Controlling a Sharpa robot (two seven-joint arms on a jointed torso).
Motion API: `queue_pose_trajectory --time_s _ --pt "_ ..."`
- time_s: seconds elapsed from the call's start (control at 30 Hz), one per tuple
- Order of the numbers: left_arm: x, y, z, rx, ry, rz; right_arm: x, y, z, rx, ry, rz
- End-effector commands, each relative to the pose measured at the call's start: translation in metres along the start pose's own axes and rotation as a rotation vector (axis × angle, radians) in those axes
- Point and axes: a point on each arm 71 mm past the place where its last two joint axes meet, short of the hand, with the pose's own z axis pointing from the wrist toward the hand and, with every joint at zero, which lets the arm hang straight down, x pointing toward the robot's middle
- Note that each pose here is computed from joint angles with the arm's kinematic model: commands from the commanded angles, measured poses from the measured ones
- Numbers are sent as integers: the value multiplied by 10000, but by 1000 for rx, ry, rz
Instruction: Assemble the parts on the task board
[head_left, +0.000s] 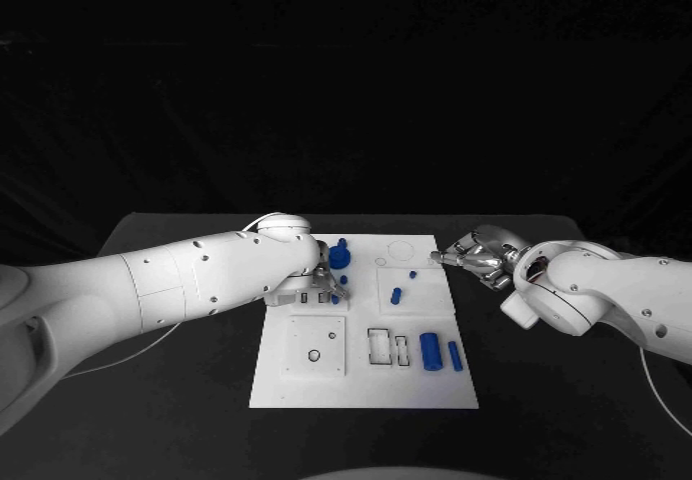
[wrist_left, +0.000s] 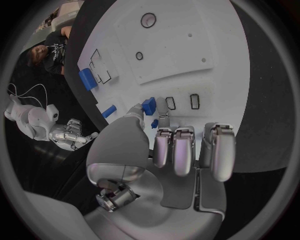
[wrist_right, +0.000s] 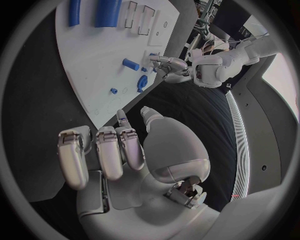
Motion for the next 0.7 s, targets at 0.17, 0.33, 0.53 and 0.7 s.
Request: queue_pose_trajectory --time_s 0.17,0.33,0.53,0.7 --pt "-10 -20 -1 27 -12 -4 17 -8 1 7 19 -17" --pt "-7 -20 -1 29 -8 -3 17 -11 1 9 20 -19" --pt "-5 -24 -1 33 -5 -2 19 -12 3 11 21 -21" --pt "-7 -25 -2 40 -9 -6 18 -15 4 13 21 -22"
